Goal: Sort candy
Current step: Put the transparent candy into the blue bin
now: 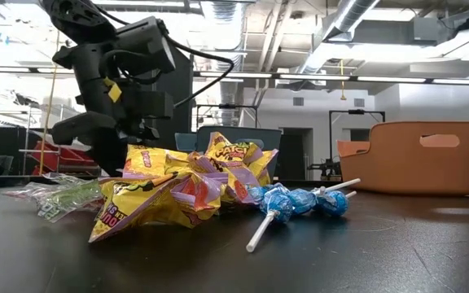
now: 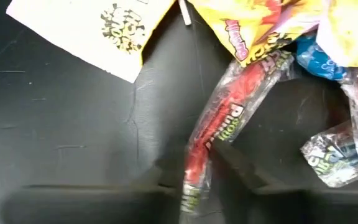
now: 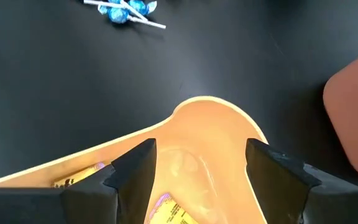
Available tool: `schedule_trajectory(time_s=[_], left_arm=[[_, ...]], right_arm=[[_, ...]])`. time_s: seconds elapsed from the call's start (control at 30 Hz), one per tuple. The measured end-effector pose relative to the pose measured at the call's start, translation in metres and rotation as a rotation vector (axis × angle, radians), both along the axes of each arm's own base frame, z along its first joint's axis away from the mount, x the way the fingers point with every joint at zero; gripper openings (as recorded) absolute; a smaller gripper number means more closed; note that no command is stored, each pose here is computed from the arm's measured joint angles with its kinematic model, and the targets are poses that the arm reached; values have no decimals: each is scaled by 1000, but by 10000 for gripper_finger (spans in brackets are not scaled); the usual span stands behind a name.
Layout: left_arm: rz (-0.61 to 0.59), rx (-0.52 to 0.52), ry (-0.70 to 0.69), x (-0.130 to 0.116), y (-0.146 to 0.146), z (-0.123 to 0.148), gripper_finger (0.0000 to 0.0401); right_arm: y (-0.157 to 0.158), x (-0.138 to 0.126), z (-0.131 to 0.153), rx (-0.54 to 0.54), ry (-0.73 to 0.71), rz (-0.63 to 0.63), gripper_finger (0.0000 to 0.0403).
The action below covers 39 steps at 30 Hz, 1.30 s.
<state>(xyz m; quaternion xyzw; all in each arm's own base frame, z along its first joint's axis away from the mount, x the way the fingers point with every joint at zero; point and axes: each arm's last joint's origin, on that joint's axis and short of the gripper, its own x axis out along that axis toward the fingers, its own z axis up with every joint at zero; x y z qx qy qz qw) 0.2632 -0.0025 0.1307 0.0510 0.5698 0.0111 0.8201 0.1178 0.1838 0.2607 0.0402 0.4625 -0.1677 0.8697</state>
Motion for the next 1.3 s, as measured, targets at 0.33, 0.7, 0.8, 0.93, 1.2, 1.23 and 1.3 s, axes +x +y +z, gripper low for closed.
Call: schedule_trajectory(time_s=[0.33, 0.7, 0.8, 0.93, 1.2, 1.23, 1.3], left_arm=[[6, 26, -29, -5, -6, 11, 3], [69, 69, -257, -35, -3, 76, 0], [97, 101, -375, -41, -1, 95, 0], [184, 141, -609, -40, 4, 121, 0], [211, 32, -1085, -22, 15, 163, 0], [187, 10, -1103, -21, 16, 165, 0], [158, -17, -1131, -20, 20, 167, 0]], right_arm=[[0, 1, 0, -5, -28, -1, 264], [0, 2, 1, -25, -75, -2, 264], [0, 3, 2, -40, -115, -3, 264], [-1, 6, 3, -58, -146, -6, 264], [-3, 26, 5, -132, -206, 56, 264], [-4, 29, 5, -139, -202, 65, 264], [-6, 34, 5, -139, -185, 81, 264]])
